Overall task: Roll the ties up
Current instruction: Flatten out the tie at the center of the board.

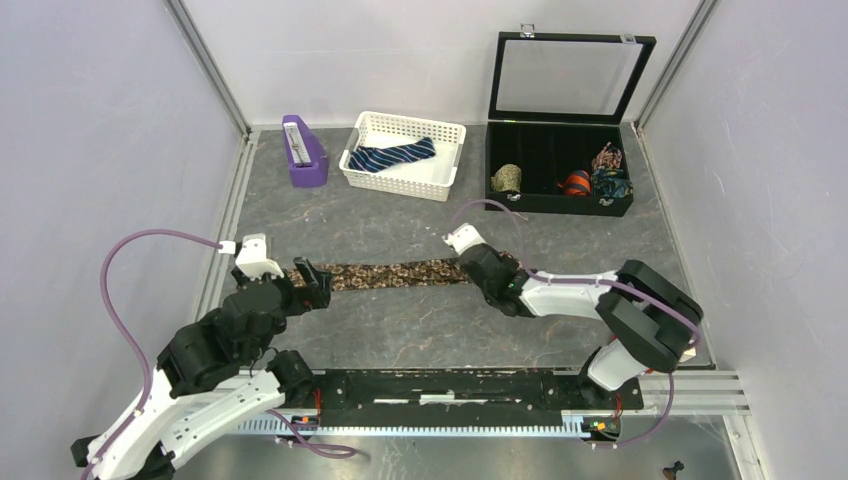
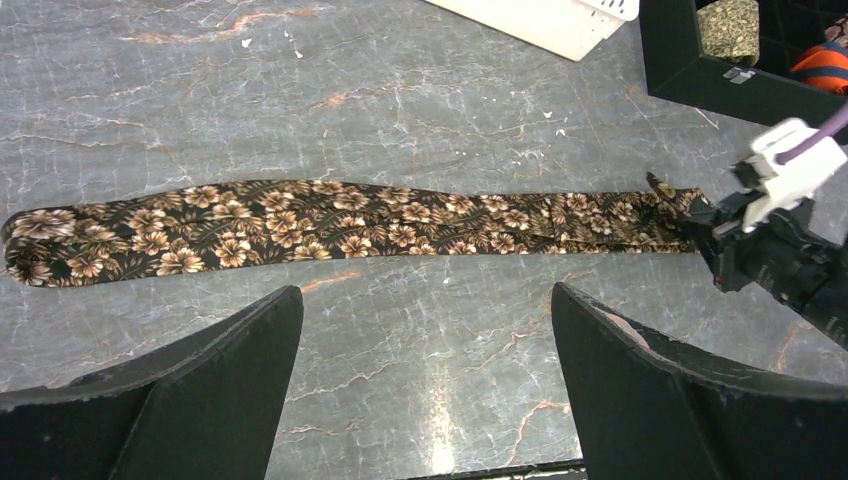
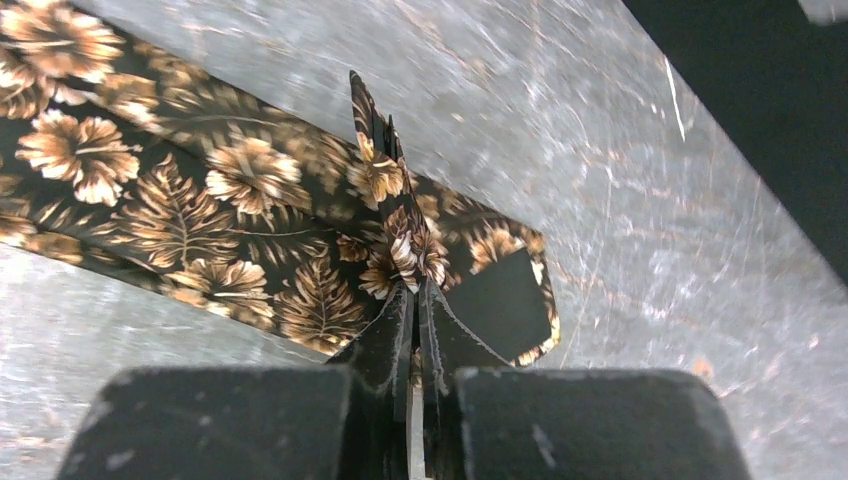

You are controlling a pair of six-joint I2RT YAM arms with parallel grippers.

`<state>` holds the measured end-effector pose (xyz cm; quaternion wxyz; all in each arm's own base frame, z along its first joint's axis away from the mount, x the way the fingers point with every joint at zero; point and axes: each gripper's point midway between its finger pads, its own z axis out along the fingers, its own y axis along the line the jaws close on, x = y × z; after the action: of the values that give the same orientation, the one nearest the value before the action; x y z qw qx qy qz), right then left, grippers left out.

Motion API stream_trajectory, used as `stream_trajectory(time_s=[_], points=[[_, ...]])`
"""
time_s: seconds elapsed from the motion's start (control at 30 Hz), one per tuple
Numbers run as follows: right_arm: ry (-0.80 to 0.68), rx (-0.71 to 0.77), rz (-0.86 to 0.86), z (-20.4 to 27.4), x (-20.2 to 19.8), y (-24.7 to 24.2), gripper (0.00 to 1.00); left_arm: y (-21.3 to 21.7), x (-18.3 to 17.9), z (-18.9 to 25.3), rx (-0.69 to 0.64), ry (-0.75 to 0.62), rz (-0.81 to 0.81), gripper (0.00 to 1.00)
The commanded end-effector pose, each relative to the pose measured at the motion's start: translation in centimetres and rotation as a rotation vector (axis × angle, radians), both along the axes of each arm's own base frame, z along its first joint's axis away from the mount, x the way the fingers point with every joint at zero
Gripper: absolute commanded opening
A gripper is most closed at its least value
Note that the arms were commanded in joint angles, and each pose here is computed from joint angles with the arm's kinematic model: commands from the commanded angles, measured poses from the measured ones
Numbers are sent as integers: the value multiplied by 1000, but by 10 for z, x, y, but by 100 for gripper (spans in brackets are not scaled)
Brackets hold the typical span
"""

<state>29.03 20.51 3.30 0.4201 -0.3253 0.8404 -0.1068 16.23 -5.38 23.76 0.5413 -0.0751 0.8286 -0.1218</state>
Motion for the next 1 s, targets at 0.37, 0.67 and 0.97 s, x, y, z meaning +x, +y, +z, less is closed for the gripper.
stream_trajectory(time_s=[0.37,0.67,0.97], points=[[-88,790,-142,24,-7,12,3,1,1,8,-24,-13,16,100],[-117,1133,-156,41,-12,7,13,3,11,2,-11,9,96,100],[-68,1031,-244,22,-14,-32,68,-30,39,-60,80,158,158,100]])
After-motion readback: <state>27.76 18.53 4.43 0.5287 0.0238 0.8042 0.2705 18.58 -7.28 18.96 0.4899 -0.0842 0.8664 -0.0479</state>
